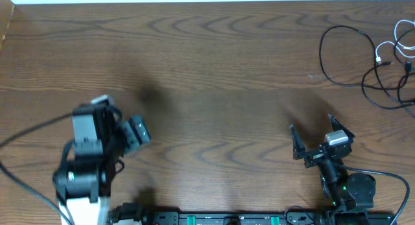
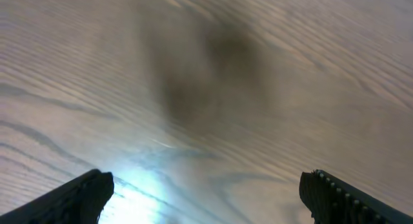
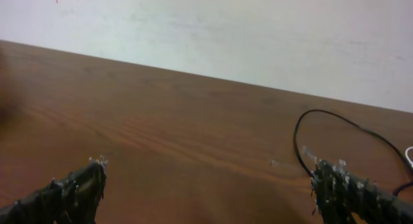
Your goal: Untangle cables
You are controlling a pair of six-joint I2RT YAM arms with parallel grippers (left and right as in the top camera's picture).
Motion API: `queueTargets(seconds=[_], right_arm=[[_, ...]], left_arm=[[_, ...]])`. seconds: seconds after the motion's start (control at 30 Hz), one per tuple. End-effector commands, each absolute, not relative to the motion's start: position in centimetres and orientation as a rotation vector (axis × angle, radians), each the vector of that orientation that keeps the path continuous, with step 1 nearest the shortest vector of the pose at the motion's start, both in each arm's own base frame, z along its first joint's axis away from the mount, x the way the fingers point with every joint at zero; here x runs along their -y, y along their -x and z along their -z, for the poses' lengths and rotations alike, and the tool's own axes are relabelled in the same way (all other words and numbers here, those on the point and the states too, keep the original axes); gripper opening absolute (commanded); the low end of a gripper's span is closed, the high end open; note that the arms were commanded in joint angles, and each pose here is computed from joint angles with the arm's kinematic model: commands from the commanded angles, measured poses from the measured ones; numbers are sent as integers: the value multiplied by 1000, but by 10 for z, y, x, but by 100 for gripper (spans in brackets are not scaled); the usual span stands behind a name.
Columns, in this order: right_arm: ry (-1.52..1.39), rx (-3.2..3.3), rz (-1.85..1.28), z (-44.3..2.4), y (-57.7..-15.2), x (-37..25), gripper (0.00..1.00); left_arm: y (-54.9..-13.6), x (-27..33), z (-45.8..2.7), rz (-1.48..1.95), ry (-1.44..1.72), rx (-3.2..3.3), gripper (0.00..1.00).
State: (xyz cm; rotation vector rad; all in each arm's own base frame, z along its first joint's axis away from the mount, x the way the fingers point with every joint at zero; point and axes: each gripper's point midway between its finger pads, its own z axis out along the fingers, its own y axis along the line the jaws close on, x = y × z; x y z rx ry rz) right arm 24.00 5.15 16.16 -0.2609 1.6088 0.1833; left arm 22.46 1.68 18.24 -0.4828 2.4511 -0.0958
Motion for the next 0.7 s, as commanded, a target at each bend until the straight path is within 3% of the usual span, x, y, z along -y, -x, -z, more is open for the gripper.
queueTargets(seconds=[0.0, 0.33, 0.67], right_arm=[[233, -1614, -180, -161, -241, -48, 99], [233, -1614, -180, -161, -241, -48, 99], [233, -1614, -180, -161, -241, -48, 99]], left_arm=[[-219, -24, -176, 56, 475, -2355, 98], [-241, -26, -190, 115, 390, -1870, 98], [-245, -26, -171, 135, 351, -1654, 98]])
